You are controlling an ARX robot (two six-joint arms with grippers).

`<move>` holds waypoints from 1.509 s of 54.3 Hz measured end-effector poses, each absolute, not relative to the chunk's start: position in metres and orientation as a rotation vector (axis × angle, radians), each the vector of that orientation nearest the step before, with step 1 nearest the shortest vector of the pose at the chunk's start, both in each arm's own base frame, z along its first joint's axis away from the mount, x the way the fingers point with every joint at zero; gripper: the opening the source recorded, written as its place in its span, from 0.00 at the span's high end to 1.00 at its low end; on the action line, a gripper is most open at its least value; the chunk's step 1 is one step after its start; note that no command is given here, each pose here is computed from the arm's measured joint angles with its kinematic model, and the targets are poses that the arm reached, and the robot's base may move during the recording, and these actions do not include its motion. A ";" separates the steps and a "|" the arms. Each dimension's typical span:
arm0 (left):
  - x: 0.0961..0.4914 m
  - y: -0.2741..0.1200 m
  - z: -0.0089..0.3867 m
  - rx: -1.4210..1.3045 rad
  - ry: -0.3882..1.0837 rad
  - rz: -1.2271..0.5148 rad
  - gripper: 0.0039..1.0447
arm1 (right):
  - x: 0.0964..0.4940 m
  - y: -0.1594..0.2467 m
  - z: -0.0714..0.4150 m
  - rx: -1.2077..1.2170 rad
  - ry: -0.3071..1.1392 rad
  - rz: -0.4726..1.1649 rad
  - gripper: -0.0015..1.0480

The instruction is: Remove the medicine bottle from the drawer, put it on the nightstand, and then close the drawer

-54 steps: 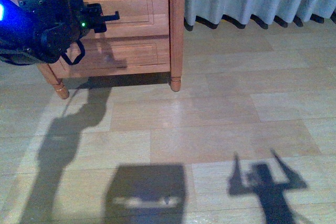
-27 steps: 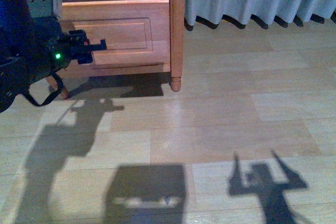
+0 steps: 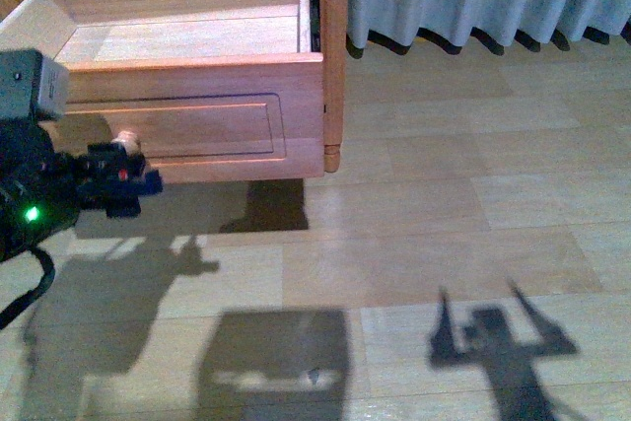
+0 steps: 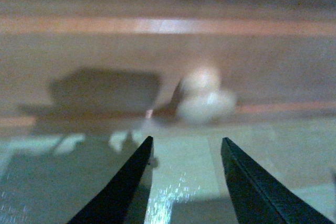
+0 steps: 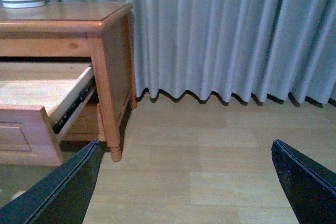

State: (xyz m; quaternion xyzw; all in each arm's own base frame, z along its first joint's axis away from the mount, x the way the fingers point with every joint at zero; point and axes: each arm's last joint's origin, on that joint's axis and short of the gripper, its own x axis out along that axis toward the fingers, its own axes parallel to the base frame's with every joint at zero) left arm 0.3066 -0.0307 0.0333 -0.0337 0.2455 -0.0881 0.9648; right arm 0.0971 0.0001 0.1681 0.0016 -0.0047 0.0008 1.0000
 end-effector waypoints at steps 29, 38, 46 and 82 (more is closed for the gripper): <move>0.291 -0.010 0.107 -0.074 0.457 -0.147 0.06 | 0.097 0.000 0.168 0.003 -0.009 0.002 0.07; 0.275 0.004 0.158 -0.094 0.419 -0.171 0.06 | 0.097 0.000 0.168 0.003 -0.009 0.002 0.07; 0.246 0.016 0.213 -0.127 0.346 -0.219 0.06 | 0.097 0.000 0.168 0.003 -0.009 0.002 0.07; 0.098 0.001 0.211 -0.012 0.006 0.004 0.98 | 0.097 0.000 0.168 0.004 -0.009 -0.002 0.07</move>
